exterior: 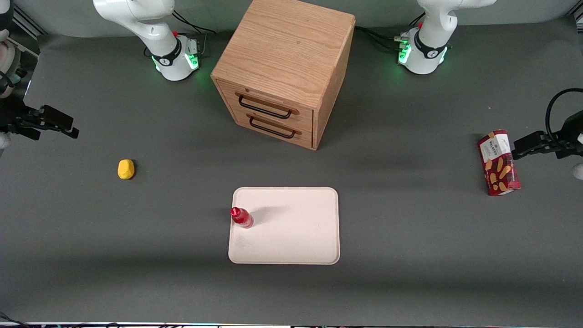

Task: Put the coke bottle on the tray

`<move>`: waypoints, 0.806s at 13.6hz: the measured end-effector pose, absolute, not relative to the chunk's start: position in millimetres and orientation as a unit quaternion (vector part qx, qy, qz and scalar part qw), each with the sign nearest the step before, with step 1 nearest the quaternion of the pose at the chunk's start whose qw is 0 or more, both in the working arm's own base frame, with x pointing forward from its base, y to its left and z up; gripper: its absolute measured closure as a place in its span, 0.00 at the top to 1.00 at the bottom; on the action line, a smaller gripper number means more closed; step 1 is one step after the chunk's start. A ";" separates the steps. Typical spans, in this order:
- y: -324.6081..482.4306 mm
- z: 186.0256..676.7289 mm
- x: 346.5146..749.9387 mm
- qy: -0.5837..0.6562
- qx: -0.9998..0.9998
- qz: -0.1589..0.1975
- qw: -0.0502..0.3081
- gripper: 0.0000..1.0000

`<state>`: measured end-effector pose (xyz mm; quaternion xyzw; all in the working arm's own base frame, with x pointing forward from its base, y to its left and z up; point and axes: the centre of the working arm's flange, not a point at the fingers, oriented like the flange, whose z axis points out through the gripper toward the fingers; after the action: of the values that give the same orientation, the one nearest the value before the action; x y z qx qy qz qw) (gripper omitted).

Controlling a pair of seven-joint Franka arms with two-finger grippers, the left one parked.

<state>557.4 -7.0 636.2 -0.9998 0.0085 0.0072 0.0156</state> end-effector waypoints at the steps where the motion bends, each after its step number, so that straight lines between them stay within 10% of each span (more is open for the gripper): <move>1: -7.5 636.0 557.1 0.009 -1.000 0.009 0.013 1.00; 11: -3.4 635.1 556.7 0.020 -1.000 0.011 -0.006 1.00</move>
<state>556.7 -3.4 635.1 -0.9997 0.0204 0.0112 -0.0064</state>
